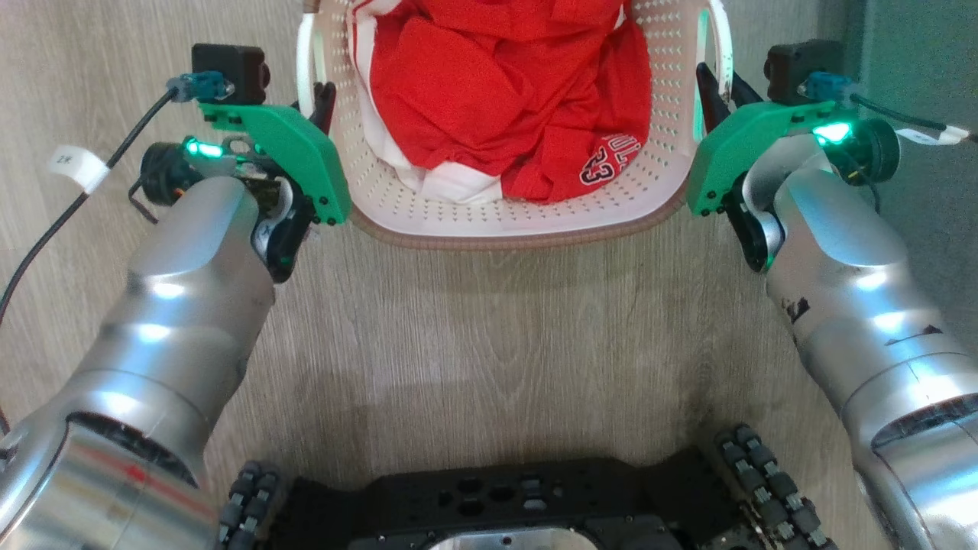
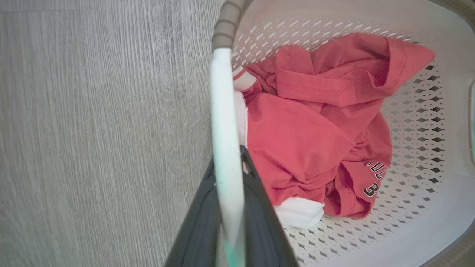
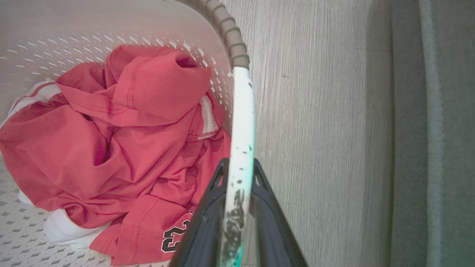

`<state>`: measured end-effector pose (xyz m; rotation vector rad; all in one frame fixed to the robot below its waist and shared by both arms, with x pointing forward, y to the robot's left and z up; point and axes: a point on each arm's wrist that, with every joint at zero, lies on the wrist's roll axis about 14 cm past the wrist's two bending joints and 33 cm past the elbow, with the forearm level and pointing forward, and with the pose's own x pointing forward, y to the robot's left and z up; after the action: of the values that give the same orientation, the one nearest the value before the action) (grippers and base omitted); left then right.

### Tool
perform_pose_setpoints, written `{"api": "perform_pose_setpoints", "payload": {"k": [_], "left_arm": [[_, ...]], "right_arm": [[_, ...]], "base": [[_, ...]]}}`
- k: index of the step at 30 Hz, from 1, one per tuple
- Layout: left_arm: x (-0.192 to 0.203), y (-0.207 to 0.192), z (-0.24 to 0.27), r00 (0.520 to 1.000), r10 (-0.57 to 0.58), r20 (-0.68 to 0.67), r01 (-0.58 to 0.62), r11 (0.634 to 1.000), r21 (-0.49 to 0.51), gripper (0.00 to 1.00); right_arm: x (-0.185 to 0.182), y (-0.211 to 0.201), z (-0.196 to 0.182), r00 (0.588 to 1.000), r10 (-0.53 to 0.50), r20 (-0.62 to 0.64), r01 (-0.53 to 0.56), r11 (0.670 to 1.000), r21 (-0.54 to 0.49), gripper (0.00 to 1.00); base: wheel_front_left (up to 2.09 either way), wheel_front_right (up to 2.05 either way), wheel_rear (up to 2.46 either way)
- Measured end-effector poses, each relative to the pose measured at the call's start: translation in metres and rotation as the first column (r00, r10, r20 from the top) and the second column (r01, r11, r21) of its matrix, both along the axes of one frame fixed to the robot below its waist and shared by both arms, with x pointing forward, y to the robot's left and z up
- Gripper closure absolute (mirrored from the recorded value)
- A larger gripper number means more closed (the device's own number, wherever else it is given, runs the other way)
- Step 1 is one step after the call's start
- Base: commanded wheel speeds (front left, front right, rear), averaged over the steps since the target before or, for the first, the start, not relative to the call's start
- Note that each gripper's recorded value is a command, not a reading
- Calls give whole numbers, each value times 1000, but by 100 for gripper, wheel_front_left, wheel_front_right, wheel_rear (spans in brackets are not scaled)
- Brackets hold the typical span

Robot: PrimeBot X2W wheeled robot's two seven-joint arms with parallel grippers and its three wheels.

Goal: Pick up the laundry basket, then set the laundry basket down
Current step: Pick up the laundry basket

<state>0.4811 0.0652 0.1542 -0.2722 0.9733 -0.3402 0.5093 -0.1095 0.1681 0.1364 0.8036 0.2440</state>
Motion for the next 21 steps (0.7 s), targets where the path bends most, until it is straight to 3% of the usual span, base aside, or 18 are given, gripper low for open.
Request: {"api": "perform_pose_setpoints", "payload": {"k": [8,21], "left_arm": [[2,-2,22,1000,-4,-20,4,1000,-5,100],[-6,-3,77,997,-9,-77,8,1000,-20,100]], "right_arm": [[0,-2,20,1000,13,9,-13,1000,-20,100],[3,-1,84,999,44,-8,-45,998,-41,100]], "base": [[0,0,0],[0,0,0]]}}
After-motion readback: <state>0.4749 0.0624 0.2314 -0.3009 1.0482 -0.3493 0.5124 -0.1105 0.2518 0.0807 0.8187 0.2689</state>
